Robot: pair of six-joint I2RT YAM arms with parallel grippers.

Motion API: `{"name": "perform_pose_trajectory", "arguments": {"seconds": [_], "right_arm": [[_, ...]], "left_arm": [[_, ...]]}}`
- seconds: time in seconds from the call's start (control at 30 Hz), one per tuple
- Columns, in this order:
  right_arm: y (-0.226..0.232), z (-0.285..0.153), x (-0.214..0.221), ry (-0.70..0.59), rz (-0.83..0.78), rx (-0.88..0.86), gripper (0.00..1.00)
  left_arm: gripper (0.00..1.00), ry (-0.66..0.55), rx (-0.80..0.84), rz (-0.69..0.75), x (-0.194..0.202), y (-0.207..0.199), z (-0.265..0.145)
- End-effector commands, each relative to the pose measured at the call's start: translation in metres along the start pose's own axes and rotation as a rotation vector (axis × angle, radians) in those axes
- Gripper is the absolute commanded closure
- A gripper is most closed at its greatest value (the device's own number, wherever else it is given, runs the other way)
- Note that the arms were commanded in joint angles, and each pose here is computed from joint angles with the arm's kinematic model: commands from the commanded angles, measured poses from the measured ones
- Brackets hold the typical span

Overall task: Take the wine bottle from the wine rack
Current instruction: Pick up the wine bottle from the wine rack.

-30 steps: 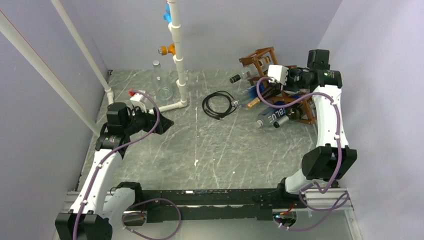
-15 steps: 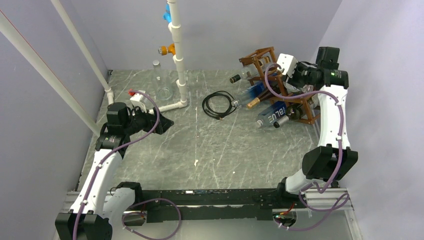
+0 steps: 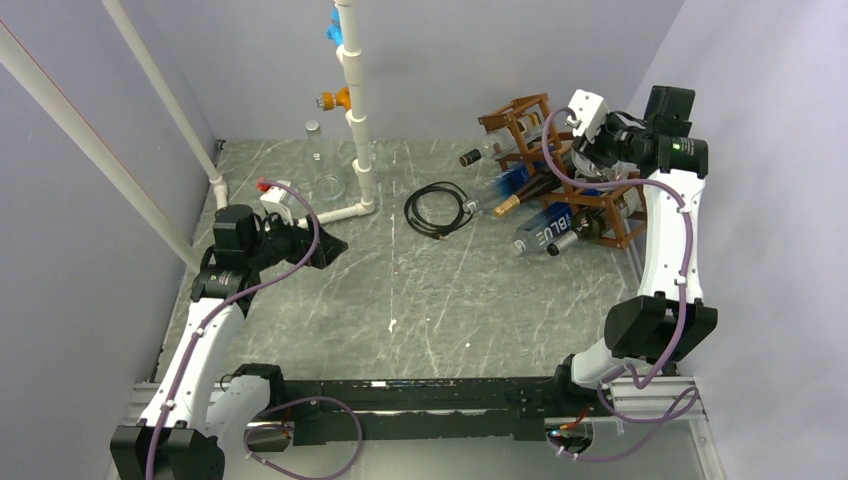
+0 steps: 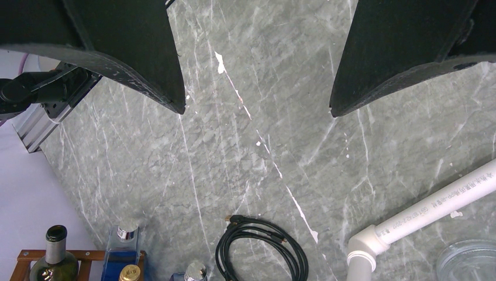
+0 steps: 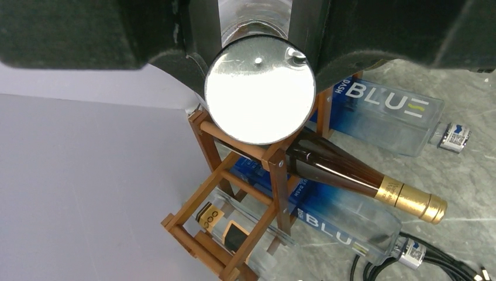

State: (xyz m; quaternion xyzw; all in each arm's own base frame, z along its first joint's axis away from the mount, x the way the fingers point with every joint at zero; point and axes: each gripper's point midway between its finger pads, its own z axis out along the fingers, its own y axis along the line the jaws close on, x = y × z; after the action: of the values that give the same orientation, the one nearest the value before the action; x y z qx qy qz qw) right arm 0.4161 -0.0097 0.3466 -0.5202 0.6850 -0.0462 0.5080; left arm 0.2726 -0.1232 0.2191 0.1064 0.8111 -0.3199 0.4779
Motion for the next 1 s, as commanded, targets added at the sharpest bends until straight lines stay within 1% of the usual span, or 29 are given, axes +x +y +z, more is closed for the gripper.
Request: {"name": "perform_pose_trajectory", "arguments": {"seconds": [0.0, 0.27, 0.97], "right_arm": [[-0.070, -0.046, -0.073, -0.152, -0.253, 0.262, 1.00], [-0.078, -0.052, -0.083, -0.187, -0.212, 0.290, 1.00], [-0.078, -0.067, -0.112, -0.284, -0.140, 0.292, 1.00]], "left_arm": [[0.01, -0.039, 0.012, 0.051, -0.012, -0.004, -0.003], [0.01, -0.038, 0.010, 0.050, -0.012, -0.003, -0.003], [0.01, -0.037, 0.011, 0.049, -0.012, -0.003, -0.002]]}}
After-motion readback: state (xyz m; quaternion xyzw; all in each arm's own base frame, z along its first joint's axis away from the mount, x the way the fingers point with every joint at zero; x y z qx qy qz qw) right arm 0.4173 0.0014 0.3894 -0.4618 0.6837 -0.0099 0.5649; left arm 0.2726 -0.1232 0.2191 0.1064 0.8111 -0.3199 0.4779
